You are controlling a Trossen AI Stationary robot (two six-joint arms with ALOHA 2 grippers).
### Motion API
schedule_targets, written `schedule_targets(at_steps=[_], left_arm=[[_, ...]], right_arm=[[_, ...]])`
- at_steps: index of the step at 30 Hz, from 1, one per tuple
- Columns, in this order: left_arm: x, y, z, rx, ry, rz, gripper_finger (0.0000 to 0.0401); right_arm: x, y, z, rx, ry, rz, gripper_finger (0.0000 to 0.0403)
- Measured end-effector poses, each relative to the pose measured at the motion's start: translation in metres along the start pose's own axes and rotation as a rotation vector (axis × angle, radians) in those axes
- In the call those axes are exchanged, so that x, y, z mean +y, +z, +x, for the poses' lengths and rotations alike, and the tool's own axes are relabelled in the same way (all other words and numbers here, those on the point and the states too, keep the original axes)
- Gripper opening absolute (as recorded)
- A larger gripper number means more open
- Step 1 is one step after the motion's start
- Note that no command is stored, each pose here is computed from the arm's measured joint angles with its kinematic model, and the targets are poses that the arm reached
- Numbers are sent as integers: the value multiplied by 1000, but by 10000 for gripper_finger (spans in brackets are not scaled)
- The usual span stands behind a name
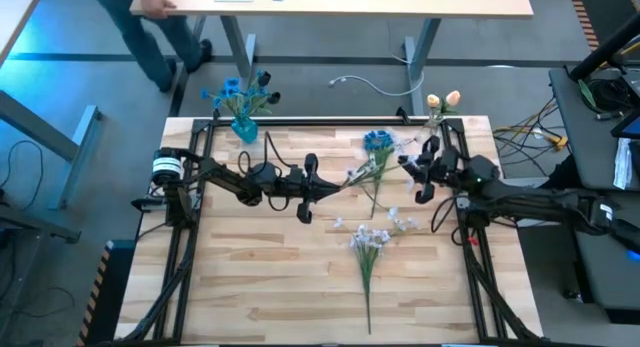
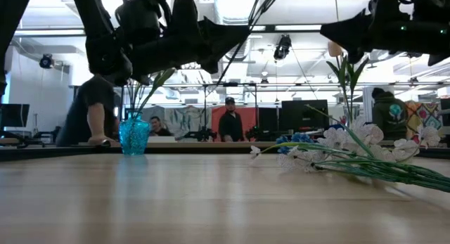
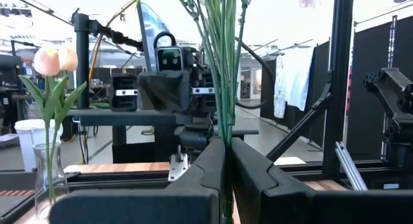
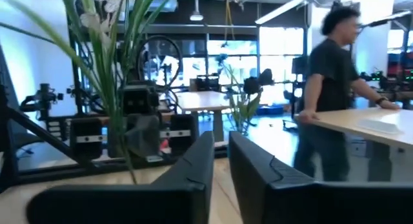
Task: Sort flowers into vase by color
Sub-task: Put the top white flowers into the transparent vase
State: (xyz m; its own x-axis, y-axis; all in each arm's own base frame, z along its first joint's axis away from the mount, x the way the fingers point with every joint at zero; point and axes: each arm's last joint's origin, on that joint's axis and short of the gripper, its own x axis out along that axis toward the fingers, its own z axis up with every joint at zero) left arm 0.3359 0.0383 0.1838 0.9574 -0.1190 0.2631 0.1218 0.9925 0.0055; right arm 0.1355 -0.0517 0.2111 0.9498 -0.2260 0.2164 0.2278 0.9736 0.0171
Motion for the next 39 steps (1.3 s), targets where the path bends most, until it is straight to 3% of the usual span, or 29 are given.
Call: schedule_targets(at_steps=[10, 21, 27, 33, 39], left_arm=[[5, 14, 21, -65, -13, 76, 0], [13, 0, 49, -77, -123, 48, 0], [16, 1, 52, -93, -128, 49, 0], [16, 6, 49, -111, -133, 57, 0], [18, 9, 44, -147, -128, 58, 0]], right_arm=[[12, 3, 27, 36, 89, 35, 159], [31, -1, 66, -15, 178, 15, 143], [47, 0, 84, -6, 243, -16, 162], [54, 4, 91, -19, 262, -27, 192], [54, 8, 84, 7, 268, -40, 195]])
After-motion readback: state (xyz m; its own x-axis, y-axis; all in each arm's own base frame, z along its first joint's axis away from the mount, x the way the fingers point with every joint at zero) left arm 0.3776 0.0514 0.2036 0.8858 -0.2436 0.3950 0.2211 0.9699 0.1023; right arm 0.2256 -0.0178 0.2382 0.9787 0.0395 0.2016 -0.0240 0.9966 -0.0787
